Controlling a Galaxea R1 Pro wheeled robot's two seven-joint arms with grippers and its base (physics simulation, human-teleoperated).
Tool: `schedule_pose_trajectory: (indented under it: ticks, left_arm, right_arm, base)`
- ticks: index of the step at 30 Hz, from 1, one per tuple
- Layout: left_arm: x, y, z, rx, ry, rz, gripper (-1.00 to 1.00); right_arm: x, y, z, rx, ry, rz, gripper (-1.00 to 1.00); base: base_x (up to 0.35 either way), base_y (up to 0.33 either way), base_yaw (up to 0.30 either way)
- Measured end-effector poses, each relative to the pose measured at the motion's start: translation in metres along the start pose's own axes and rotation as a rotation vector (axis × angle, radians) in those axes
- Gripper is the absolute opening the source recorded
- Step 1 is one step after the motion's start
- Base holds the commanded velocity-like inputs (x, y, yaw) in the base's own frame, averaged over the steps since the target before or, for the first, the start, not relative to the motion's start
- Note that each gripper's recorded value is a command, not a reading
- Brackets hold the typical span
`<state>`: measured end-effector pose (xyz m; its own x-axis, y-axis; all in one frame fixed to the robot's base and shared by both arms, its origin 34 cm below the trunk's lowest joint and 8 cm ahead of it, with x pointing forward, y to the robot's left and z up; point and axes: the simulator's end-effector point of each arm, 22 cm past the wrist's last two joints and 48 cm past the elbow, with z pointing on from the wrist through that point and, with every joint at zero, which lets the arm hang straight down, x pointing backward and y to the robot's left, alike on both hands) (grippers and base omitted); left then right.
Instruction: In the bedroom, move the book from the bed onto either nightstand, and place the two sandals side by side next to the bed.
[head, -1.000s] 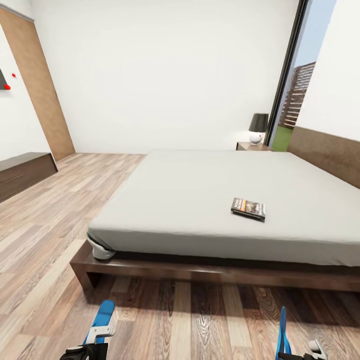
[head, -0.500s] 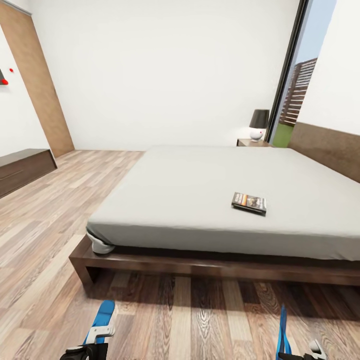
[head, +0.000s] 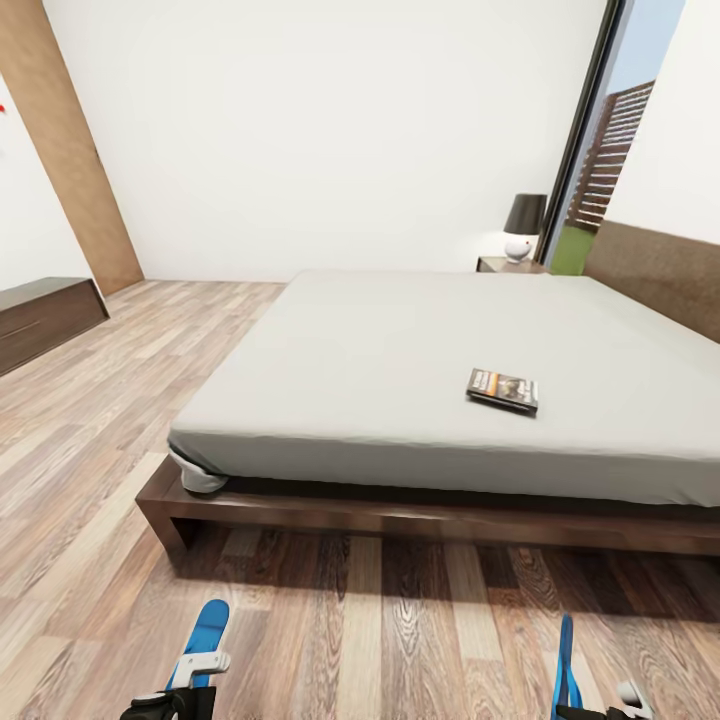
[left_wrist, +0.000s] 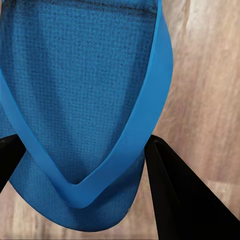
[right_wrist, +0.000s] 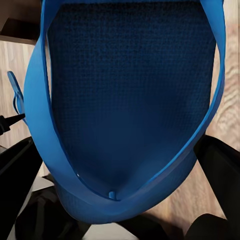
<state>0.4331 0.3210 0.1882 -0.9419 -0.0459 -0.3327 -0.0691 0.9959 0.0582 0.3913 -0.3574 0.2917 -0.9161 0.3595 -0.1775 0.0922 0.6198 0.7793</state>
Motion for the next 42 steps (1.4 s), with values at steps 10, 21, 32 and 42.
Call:
schedule_pose_trajectory:
  ticks: [10, 21, 32, 42]
  left_arm:
    - [0.017, 0.000, 0.010, -0.002, 0.039, 0.003, -1.00]
    - [0.030, 0.000, 0.016, -0.002, 0.066, 0.006, -1.00]
    - [0.015, -0.031, 0.014, 0.156, 0.024, 0.011, -1.00]
    - [-0.023, -0.033, 0.008, 0.267, -0.024, 0.026, -1.00]
  right_arm:
    - [0.011, -0.012, 0.005, 0.015, 0.025, 0.028, -1.00]
    - [0.018, -0.019, 0.008, 0.025, 0.042, 0.049, -1.00]
    - [0.018, -0.019, 0.008, 0.025, 0.042, 0.049, -1.00]
    - [0.018, -0.019, 0.008, 0.025, 0.042, 0.049, -1.00]
  base:
    - [0.000, 0.000, 0.000]
    - [0.000, 0.000, 0.000]
    - [0.000, 0.000, 0.000]
    - [0.000, 0.000, 0.000]
